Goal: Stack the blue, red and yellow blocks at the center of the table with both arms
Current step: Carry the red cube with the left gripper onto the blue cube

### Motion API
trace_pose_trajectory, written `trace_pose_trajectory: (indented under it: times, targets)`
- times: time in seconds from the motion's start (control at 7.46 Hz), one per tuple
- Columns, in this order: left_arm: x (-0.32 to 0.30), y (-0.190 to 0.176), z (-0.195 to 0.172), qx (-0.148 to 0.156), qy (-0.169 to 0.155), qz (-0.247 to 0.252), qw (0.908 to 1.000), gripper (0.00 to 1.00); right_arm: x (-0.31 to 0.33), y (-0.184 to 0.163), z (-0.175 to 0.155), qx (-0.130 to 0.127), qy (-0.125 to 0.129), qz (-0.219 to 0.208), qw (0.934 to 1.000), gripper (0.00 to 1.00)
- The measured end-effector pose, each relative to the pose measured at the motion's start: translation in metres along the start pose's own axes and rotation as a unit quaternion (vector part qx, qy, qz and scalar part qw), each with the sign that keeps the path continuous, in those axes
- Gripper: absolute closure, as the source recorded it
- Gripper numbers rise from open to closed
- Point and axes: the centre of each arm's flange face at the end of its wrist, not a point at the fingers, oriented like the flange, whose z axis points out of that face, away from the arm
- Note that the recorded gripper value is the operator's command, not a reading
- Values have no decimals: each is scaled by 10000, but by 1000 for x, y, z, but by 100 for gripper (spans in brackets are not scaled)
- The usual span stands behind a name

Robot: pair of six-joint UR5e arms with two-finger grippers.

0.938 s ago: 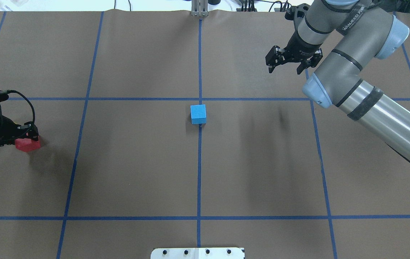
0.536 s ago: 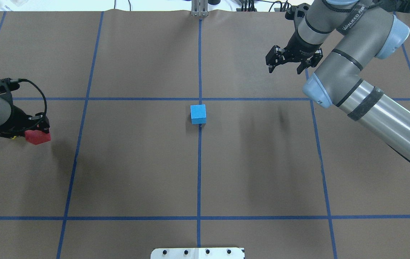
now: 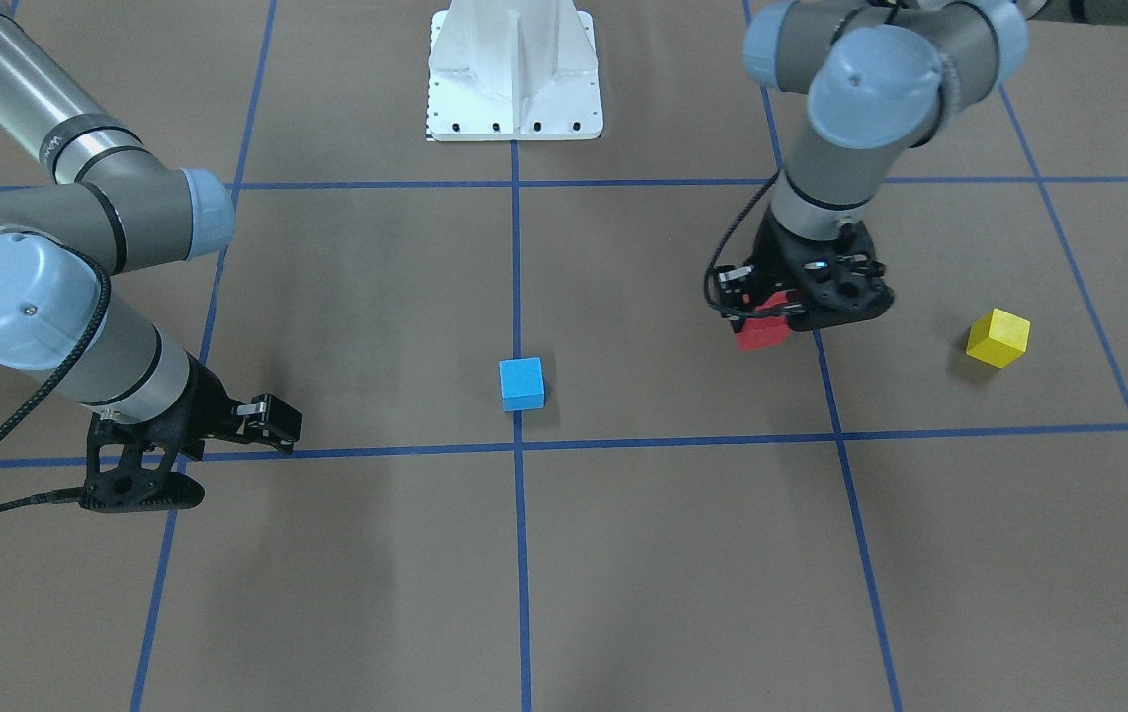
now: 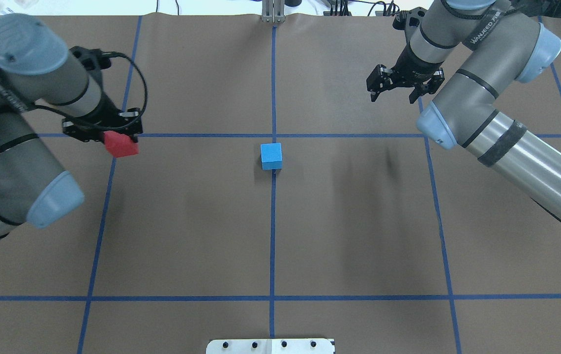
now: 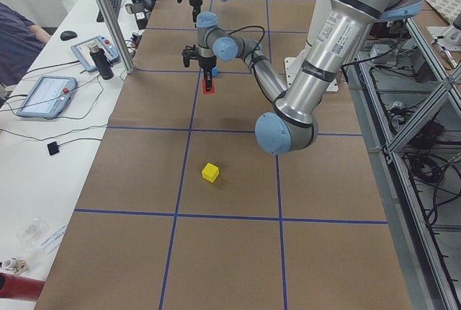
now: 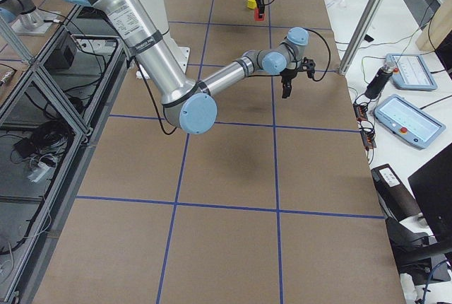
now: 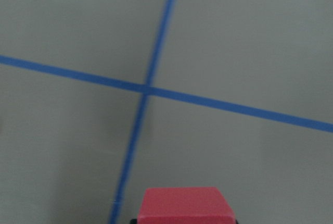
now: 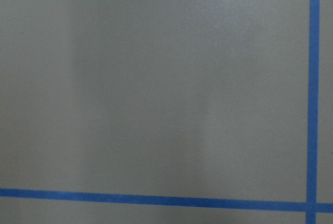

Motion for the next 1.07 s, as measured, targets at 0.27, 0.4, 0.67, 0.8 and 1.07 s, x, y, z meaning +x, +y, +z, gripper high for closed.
trace_pose_trajectory:
  times: [0.27, 0.4, 0.67, 0.8, 1.07]
  targets:
    - [90, -2, 3, -26, 179, 470, 9987, 100, 22, -9, -7, 71, 61, -21, 10000, 1]
    - [123, -3, 15, 36, 252, 629, 9977, 100, 40, -15, -14, 115, 102, -153, 9998, 1]
    - [167, -8, 47, 60, 293, 692, 9972, 100, 69, -23, -22, 160, 173, -254, 9994, 1]
    - [180, -6, 58, 24, 290, 622, 9976, 100, 75, -23, -22, 162, 181, -258, 9994, 1]
    - [201, 4, 66, -61, 287, 574, 9979, 100, 78, -23, -22, 157, 175, -261, 9994, 1]
